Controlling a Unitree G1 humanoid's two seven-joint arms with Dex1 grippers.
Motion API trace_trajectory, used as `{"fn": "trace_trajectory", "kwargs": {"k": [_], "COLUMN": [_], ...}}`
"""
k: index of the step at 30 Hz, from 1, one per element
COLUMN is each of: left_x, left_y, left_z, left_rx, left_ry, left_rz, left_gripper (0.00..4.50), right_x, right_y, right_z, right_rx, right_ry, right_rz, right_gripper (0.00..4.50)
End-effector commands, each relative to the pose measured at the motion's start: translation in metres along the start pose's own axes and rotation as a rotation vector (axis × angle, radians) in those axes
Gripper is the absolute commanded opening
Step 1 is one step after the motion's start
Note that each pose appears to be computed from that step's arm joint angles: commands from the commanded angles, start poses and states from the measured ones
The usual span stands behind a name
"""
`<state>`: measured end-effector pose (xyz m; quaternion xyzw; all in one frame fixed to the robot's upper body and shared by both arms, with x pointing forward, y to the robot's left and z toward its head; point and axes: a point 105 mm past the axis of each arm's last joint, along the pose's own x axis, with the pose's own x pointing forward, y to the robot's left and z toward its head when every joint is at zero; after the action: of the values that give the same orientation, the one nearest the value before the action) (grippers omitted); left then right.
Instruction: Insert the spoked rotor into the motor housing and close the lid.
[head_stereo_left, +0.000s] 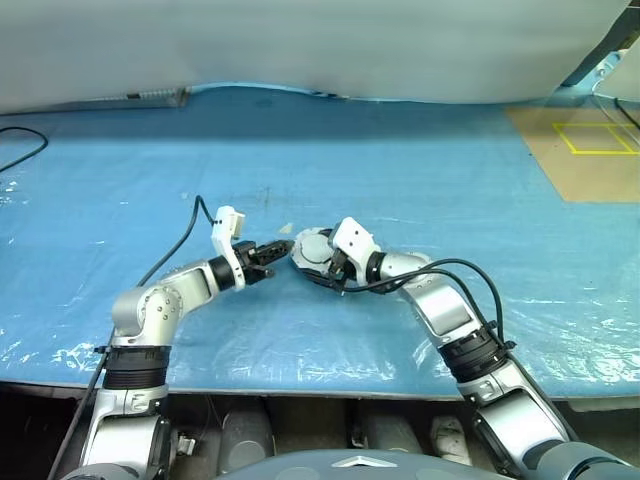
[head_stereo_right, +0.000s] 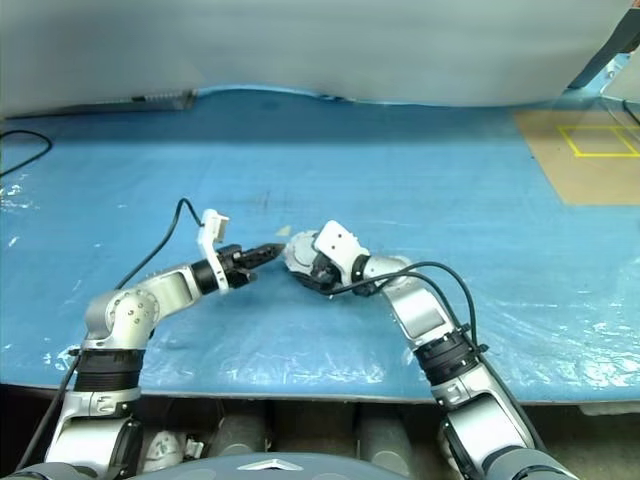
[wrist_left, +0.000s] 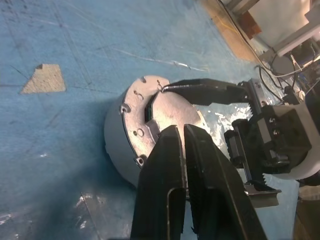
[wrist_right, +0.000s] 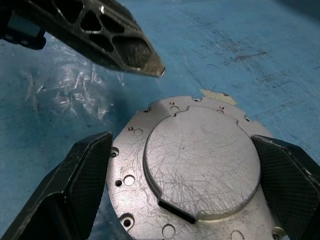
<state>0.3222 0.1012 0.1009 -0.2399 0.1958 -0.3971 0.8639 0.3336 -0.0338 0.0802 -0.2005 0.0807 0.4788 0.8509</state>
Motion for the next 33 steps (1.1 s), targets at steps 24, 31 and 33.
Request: {"fn": "trace_trajectory", "kwargs": {"k": [24,31,33], "left_x": [0.033,0.039,0.038], "left_y": [-0.006,0.003,0.004], "left_z": [-0.008,-0.035,-0.04], "left_rx": [0.064,0.213,0.216], "left_ry": [0.08,0.261,0.285], "left_rz": [-0.019,0.031,0.032], "left_gripper": [0.17,0.17,0.17], "right_x": [0.004,0.007,0.008], "right_y": [0.009,0.011,0.013], "right_z": [-0.035,-0.031,-0.027], "right_rx": [0.098,0.099,0.099], "right_ry": [0.114,0.1,0.076], "right_rz": [0.017,0.02,0.03], "right_gripper": [4.49,4.49,4.49]}}
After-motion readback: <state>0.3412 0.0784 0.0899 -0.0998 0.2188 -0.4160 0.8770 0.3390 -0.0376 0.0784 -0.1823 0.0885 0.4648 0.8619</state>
